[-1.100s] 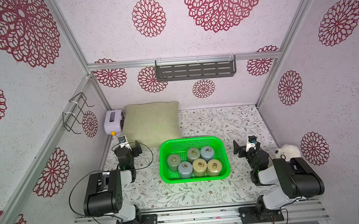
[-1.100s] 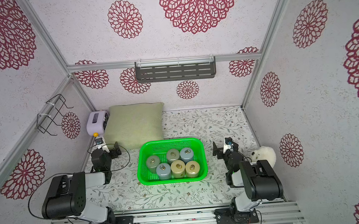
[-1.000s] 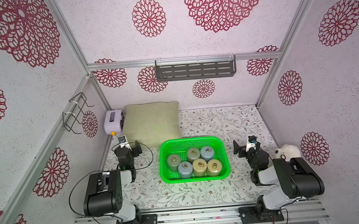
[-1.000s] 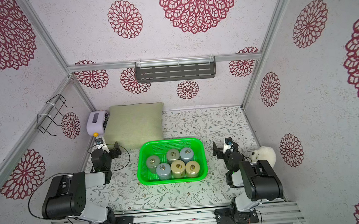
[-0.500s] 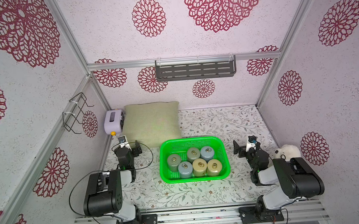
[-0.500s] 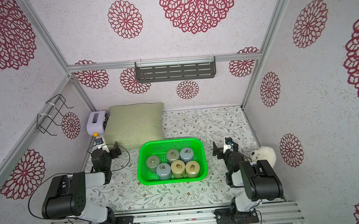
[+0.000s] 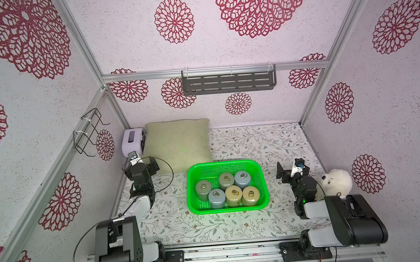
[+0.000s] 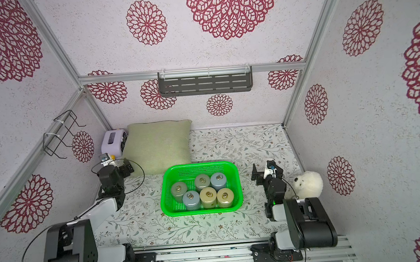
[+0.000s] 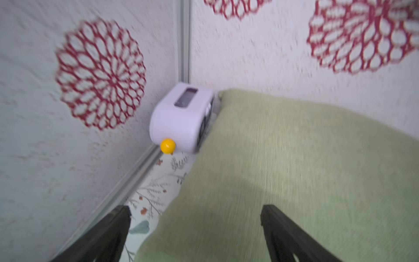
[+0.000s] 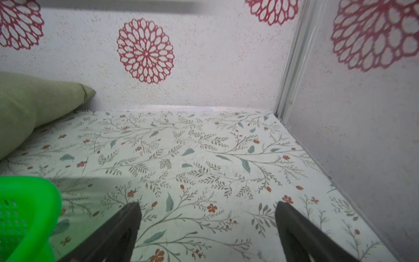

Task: Take the tea canister out of the basket
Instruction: Pick up the tea canister from the basket.

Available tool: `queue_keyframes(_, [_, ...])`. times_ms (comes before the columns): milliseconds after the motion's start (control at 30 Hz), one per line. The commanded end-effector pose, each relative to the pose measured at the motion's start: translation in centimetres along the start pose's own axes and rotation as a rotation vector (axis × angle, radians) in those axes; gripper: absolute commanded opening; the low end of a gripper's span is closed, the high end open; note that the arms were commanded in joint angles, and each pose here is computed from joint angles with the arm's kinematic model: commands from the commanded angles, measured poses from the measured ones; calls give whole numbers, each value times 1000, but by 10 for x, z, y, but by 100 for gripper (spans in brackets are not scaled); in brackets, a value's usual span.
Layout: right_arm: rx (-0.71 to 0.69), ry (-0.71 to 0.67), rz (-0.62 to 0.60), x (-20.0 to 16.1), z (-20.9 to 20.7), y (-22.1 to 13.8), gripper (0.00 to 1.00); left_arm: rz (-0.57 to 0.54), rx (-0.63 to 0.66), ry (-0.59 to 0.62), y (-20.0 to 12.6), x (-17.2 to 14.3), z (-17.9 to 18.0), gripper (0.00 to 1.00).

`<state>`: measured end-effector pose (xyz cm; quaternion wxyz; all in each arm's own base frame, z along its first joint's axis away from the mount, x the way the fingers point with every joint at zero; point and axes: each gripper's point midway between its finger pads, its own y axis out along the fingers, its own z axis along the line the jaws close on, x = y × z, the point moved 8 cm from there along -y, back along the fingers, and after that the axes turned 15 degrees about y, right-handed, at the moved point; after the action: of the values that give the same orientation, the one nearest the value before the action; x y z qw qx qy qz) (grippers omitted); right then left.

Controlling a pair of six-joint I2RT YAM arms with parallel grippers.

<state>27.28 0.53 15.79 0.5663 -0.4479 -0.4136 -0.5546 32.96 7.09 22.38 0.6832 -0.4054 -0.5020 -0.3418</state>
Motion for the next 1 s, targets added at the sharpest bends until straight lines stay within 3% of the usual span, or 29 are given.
queue_keyframes(0, [-120,122,-66,28,-3,-5,99,118,159,-110,-8,16,20,97])
queue_keyframes(67, [-206,263,-14,38,-6,-3,99,188,324,-279,-15,22,35,97])
queue_keyframes(133, [-167,339,66,44,1,0,99,286,418,-386,-24,22,46,97])
queue_keyframes(233, [-55,473,144,52,13,4,99,321,268,-443,-23,24,36,97])
queue_keyframes(367, [208,646,193,64,37,-2,99,348,41,-559,-29,28,15,97])
queue_keyframes(433, [336,668,248,68,50,-4,99,367,-71,-563,-36,31,-1,97])
queue_keyframes(533, [383,685,304,64,56,-5,99,387,-195,-501,-57,34,-27,97])
queue_keyframes(733, [335,583,388,55,71,-12,99,451,-414,-385,-105,25,-72,97])
queue_keyframes(967, [379,438,564,38,106,-24,99,519,-579,-296,-150,2,-93,97])
